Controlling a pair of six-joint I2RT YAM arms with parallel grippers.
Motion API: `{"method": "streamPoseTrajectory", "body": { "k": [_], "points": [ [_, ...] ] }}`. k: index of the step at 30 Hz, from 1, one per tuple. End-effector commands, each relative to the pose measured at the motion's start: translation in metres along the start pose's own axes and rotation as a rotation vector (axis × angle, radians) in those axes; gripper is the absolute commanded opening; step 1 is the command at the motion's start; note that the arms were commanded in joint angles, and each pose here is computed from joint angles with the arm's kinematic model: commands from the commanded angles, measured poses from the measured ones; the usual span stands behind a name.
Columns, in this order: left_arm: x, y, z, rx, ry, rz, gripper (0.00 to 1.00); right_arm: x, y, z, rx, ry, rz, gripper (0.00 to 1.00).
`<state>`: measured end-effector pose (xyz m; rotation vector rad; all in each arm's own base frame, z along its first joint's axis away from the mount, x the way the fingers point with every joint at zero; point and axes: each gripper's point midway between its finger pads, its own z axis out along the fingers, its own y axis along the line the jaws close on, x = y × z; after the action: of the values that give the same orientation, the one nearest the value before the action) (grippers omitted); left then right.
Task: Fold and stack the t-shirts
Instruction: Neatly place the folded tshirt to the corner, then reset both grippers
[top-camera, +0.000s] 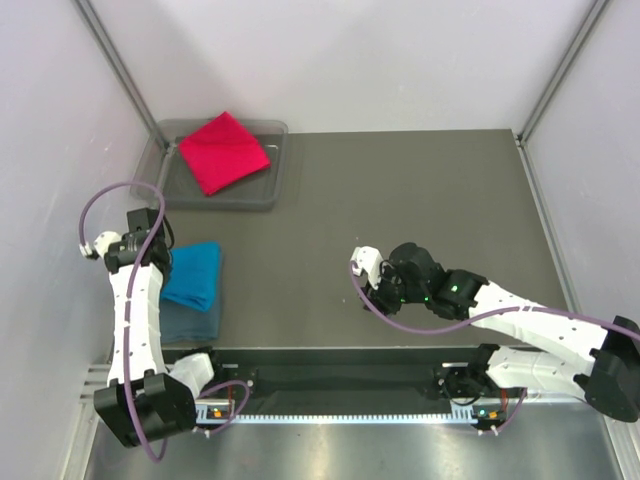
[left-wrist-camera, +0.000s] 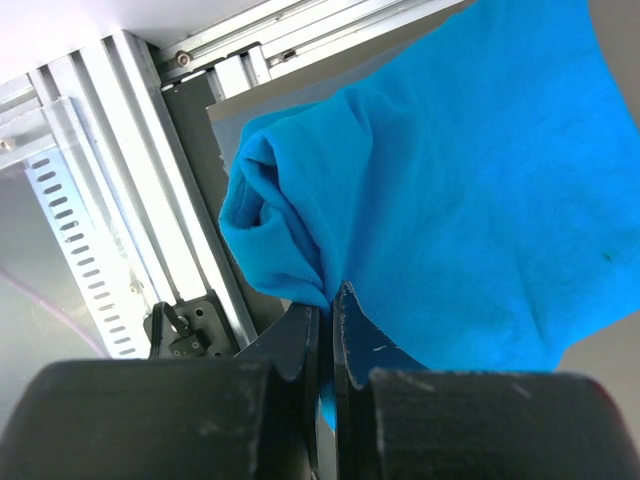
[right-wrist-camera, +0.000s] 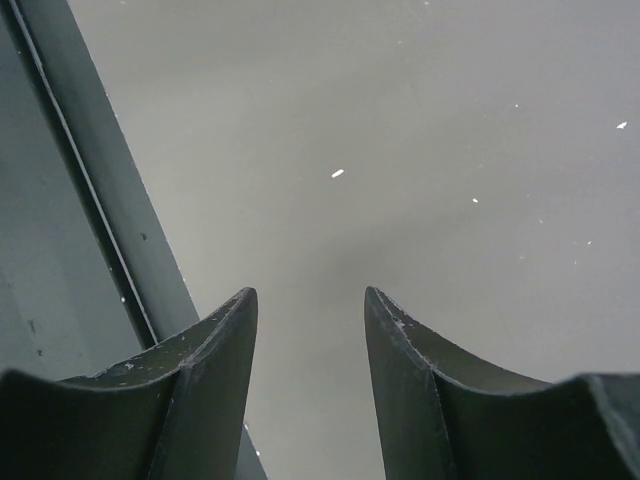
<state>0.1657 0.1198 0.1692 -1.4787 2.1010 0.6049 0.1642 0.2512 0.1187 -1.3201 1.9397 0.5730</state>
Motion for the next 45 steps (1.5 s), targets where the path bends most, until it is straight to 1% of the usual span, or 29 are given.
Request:
{"method": "streamPoseTrajectory", "body": {
  "k": [1, 9, 11, 12, 13, 14, 16, 17, 21, 24, 27, 28, 29, 30, 31, 32, 33, 34, 35, 36, 37, 38, 39, 40, 41, 42, 43, 44, 45],
  "points": [
    [-0.002, 0.016, -0.003, -0.038, -0.022, 0.012, 0.02, -0.013, -0.005, -0.005, 0.015, -0.053, -0.006, 0.48],
    [-0.001, 0.019, 0.002, -0.084, -0.005, 0.011, 0.05, -0.013, -0.005, -0.005, 0.018, -0.058, -0.007, 0.48],
    [-0.003, 0.020, 0.003, -0.094, -0.007, 0.009, 0.13, -0.013, -0.004, -0.006, 0.015, -0.059, -0.007, 0.48],
    [-0.005, 0.020, 0.002, -0.095, -0.013, 0.005, 0.21, -0.013, -0.004, -0.006, 0.016, -0.059, -0.008, 0.48],
    [-0.006, 0.019, 0.002, -0.096, -0.015, 0.003, 0.42, -0.013, -0.004, -0.006, 0.015, -0.059, -0.008, 0.48],
    [-0.008, 0.019, 0.001, -0.101, -0.016, 0.008, 0.55, -0.013, -0.004, -0.006, 0.017, -0.060, -0.010, 0.48],
    [-0.013, 0.016, -0.003, -0.086, -0.025, -0.015, 0.77, -0.014, -0.005, -0.007, 0.017, -0.060, -0.012, 0.48],
    [-0.014, 0.014, -0.006, -0.075, -0.023, -0.025, 0.96, -0.014, -0.005, -0.007, 0.017, -0.060, -0.013, 0.48],
    [-0.019, -0.005, -0.018, 0.039, 0.002, -0.072, 0.98, -0.015, -0.004, -0.007, 0.014, -0.064, 0.001, 0.49],
    [-0.009, -0.030, -0.026, 0.166, 0.074, -0.092, 0.98, -0.020, 0.000, -0.008, 0.006, -0.091, 0.052, 0.49],
    [0.018, -0.061, -0.037, 0.330, 0.200, -0.085, 0.99, -0.032, 0.004, -0.008, 0.005, -0.175, 0.160, 0.50],
    [0.021, -0.082, -0.051, 0.459, 0.221, -0.091, 0.98, -0.033, 0.007, -0.008, 0.002, -0.195, 0.255, 0.50],
    [0.025, -0.091, -0.058, 0.514, 0.220, -0.086, 0.99, -0.028, 0.007, -0.008, 0.012, -0.209, 0.301, 0.51],
    [0.040, -0.103, -0.069, 0.580, 0.239, -0.047, 0.98, -0.034, 0.006, -0.009, 0.021, -0.257, 0.343, 0.52],
    [0.034, -0.121, -0.088, 0.712, 0.195, -0.055, 0.99, -0.035, 0.008, -0.010, 0.020, -0.282, 0.449, 0.54],
    [0.057, -0.132, -0.103, 0.803, 0.231, 0.013, 0.99, -0.026, 0.005, -0.010, 0.048, -0.303, 0.509, 0.66],
    [0.066, -0.141, -0.118, 0.883, 0.240, 0.035, 0.98, -0.024, 0.005, -0.010, 0.054, -0.331, 0.568, 0.97],
    [0.075, -0.145, -0.132, 0.968, 0.257, 0.057, 0.99, -0.031, 0.005, -0.013, 0.048, -0.390, 0.670, 1.00],
    [0.095, -0.157, -0.144, 1.087, 0.308, 0.089, 0.99, -0.017, 0.001, -0.014, 0.080, -0.412, 0.726, 1.00],
    [0.113, -0.159, -0.157, 1.162, 0.360, 0.111, 0.98, -0.013, 0.000, -0.015, 0.090, -0.432, 0.771, 0.99],
    [0.122, -0.157, -0.170, 1.248, 0.384, 0.113, 0.99, -0.017, -0.001, -0.024, 0.080, -0.493, 0.844, 1.00],
    [0.147, -0.160, -0.179, 1.361, 0.443, 0.141, 0.99, 0.000, -0.006, -0.020, 0.128, -0.493, 0.896, 1.00],
    [0.156, -0.157, -0.184, 1.409, 0.483, 0.123, 0.98, 0.006, -0.010, -0.021, 0.149, -0.511, 0.947, 1.00],
    [0.157, -0.150, -0.196, 1.497, 0.485, 0.110, 0.99, 0.005, -0.012, -0.029, 0.144, -0.564, 1.062, 1.00],
    [0.175, -0.144, -0.184, 1.500, 0.525, 0.114, 0.99, 0.028, -0.015, -0.022, 0.195, -0.540, 1.124, 1.00],
    [0.176, -0.141, -0.197, 1.578, 0.554, 0.091, 0.98, 0.030, -0.015, -0.023, 0.183, -0.570, 1.210, 1.00],
    [0.173, -0.132, -0.205, 1.642, 0.551, 0.067, 0.98, 0.032, -0.016, -0.028, 0.176, -0.601, 1.241, 1.00],
    [0.185, -0.127, -0.194, 1.634, 0.586, 0.052, 0.98, 0.049, -0.016, -0.022, 0.202, -0.583, 1.277, 1.00],
    [0.182, -0.123, -0.203, 1.684, 0.619, 0.007, 0.98, 0.053, -0.017, -0.022, 0.201, -0.600, 1.306, 1.00]
  ]
}}
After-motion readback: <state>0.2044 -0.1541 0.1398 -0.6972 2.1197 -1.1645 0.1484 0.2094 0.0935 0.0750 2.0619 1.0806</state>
